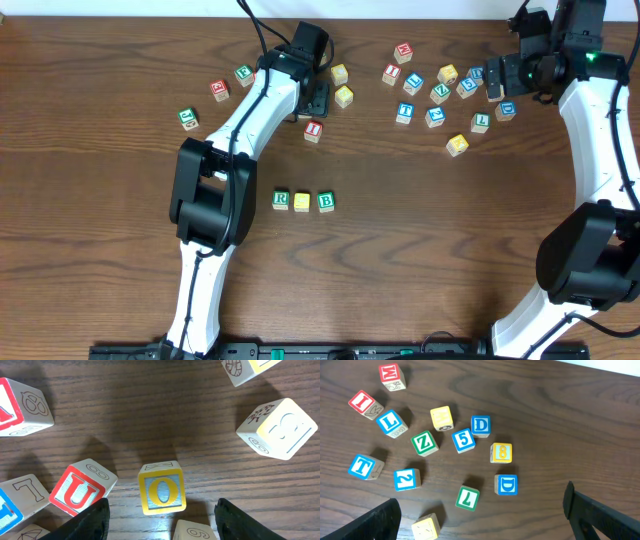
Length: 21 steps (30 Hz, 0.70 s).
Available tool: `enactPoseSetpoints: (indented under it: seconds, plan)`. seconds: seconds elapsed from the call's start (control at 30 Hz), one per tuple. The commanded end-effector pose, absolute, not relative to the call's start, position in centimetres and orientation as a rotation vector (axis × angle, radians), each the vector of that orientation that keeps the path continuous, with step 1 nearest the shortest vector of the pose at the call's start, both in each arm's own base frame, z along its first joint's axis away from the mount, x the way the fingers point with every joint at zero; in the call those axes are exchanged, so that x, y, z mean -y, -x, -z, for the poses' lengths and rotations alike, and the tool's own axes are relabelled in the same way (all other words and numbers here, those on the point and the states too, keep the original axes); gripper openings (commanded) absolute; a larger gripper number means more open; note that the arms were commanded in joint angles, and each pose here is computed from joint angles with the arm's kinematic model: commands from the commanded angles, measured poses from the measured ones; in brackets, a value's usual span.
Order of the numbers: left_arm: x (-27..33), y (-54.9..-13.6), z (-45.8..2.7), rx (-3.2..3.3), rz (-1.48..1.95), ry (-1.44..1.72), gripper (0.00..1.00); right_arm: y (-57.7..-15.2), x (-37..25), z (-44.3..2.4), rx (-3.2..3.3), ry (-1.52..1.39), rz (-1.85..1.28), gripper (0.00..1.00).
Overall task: Spell out ROBOT
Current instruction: 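Lower the left gripper and close it on the yellow O block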
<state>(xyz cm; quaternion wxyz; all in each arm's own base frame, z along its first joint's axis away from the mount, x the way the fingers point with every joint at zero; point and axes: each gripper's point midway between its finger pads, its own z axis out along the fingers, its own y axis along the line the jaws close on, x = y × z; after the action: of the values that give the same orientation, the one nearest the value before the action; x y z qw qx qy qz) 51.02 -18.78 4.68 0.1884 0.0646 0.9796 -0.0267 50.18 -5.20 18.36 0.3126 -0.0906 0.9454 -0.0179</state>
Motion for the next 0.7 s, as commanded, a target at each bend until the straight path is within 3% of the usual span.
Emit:
enactPoseSetpoints:
  seconds: [0.0,0.47,0.67]
  plan:
    - [18.8,-51.73,-6.28,-2.717,0.08,-0.146,0.66,-50.43,4.95,-18.85,-2.482,0.227,0.031,0.99]
    - [19.0,-52.18,-6.49,-2.698,0.094,-0.118,0.65,-50.43,4.95,-18.85,-2.482,0.227,0.031,0.99]
    - [18.95,-52.06,-6.42,-2.704,0.092,-0.119,0.52,-50.43,4.95,-18.85,-2.482,0.227,0.031,0.99]
